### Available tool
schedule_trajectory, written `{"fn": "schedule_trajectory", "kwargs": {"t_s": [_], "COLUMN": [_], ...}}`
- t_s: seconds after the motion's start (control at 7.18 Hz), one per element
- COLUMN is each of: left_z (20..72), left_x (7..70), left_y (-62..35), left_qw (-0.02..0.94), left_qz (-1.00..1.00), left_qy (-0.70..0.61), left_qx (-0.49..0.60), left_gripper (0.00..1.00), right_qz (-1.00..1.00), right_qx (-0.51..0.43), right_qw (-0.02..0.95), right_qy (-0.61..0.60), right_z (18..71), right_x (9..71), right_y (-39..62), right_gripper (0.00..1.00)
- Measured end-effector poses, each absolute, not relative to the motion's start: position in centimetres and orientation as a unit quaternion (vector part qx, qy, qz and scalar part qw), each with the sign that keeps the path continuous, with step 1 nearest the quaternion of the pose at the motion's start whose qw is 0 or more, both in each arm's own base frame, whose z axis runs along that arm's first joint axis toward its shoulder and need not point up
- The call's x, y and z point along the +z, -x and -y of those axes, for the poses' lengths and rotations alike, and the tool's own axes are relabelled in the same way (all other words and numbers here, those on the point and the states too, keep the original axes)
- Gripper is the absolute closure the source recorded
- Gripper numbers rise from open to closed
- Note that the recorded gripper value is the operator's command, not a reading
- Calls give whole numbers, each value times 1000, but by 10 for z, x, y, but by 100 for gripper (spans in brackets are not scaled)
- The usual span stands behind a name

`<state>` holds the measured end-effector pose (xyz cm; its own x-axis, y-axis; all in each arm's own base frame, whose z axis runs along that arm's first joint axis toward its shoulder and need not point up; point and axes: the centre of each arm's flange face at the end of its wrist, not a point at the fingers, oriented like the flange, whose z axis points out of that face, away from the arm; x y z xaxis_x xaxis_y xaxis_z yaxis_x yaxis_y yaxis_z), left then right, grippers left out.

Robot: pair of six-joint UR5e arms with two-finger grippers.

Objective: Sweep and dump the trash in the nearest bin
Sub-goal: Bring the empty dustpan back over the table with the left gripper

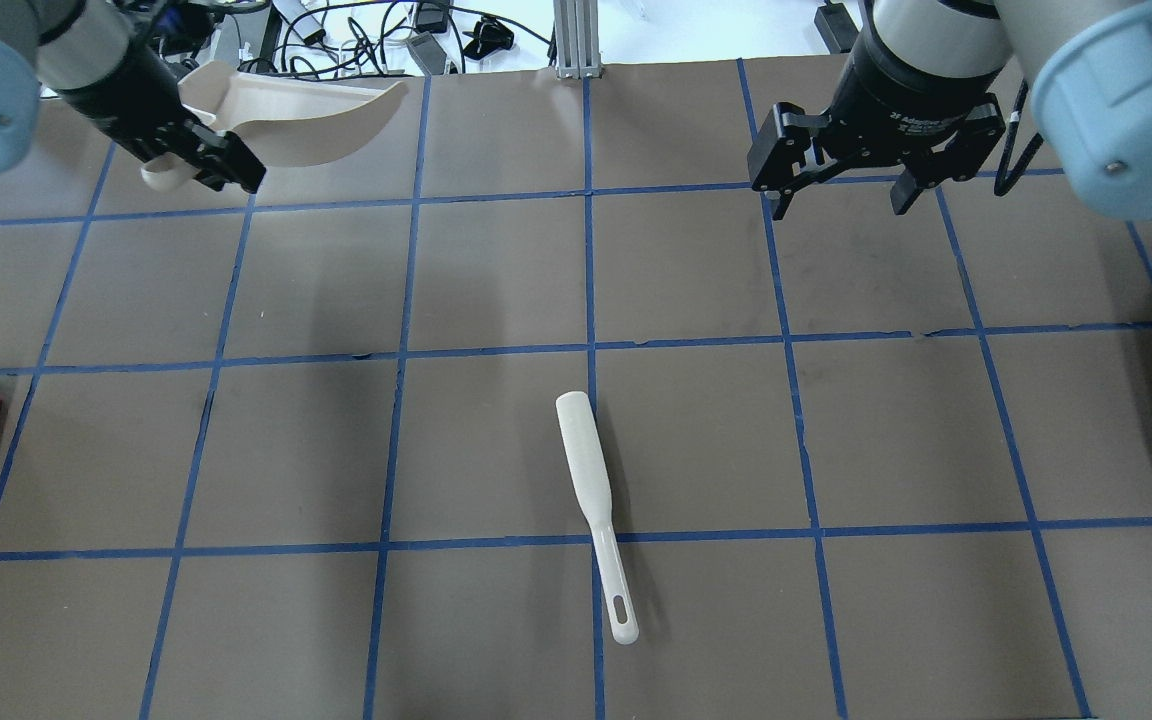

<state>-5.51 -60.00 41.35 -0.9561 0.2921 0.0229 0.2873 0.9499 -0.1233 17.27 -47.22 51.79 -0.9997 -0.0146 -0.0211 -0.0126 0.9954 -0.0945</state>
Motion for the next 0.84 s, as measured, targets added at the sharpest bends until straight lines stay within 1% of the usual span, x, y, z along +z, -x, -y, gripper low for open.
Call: {"fn": "schedule_trajectory", "kwargs": {"t_s": [0.28, 0.84], "left_z": [600, 589], "left_x": [378, 331], "left_y": [118, 244], "left_qw": [26, 43], "left_qz": [987, 988], "left_qy": [142, 119], "left_qx": [75, 83], "left_gripper": [100, 100], "right_qz": [-999, -999], "right_qx": [-45, -43], "right_qw": [11, 11], "right_qy": [7, 6], "right_z": [471, 471], "right_x": [518, 518], "right_y": [-173, -172], "right_gripper": [0, 0]}}
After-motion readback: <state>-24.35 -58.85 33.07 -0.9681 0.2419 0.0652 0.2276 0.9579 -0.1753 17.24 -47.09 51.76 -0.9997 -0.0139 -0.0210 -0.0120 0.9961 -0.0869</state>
